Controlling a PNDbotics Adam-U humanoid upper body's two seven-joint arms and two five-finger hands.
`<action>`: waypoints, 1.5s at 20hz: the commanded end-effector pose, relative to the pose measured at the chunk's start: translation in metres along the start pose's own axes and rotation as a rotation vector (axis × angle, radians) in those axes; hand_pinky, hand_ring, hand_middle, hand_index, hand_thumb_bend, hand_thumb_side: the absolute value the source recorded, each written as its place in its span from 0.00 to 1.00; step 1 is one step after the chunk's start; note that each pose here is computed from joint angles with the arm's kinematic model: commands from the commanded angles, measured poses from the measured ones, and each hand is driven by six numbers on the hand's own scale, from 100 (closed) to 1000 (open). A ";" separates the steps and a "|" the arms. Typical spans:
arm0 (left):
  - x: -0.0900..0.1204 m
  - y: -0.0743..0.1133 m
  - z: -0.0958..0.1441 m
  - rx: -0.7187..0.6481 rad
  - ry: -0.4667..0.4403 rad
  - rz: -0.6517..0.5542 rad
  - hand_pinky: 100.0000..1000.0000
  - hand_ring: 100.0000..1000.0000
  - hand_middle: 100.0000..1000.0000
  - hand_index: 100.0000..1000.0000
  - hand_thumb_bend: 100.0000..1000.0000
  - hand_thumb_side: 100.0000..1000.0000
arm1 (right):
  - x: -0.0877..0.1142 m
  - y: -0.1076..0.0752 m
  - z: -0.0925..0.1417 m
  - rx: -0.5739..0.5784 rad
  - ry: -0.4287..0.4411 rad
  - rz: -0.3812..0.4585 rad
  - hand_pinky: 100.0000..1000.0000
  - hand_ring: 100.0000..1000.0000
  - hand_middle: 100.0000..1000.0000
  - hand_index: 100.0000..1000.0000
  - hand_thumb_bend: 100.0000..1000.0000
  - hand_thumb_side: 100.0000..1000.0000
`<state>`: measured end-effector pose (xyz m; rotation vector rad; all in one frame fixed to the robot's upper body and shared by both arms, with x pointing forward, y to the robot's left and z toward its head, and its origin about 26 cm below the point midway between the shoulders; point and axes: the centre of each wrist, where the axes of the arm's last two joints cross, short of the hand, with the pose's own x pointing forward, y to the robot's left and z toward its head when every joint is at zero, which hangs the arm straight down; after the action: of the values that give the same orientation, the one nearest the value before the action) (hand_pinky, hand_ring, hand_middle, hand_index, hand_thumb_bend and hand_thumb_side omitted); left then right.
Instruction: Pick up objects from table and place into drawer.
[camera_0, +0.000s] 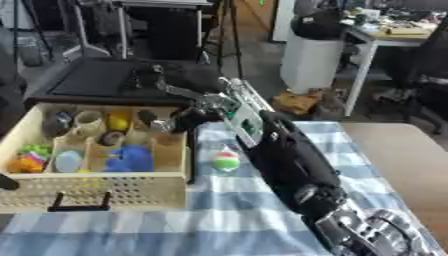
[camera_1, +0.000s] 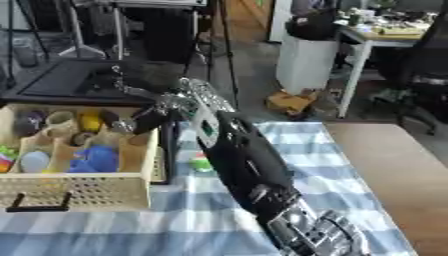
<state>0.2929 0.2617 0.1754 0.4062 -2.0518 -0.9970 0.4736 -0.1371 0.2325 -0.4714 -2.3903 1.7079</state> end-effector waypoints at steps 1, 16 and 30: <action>0.004 0.010 0.000 -0.012 -0.023 -0.042 0.14 0.00 0.00 0.56 0.14 1.00 | -0.007 -0.031 0.017 -0.111 0.081 0.032 0.56 0.60 0.59 0.75 0.00 0.01; -0.005 0.034 0.019 -0.470 -0.140 -0.197 0.33 0.31 0.41 0.61 0.02 1.00 | -0.016 -0.050 0.122 -0.292 0.468 -0.034 0.52 0.53 0.52 0.71 0.00 0.20; 0.005 0.005 0.011 -0.835 0.013 -0.199 0.44 0.56 0.65 0.71 0.08 1.00 | -0.011 -0.048 0.129 -0.291 0.506 -0.067 0.52 0.53 0.51 0.71 0.00 0.24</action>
<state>0.2822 0.2693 0.1682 0.1288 -1.4386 -1.8077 0.4391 -0.2655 0.2192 -0.7138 -2.2051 1.0575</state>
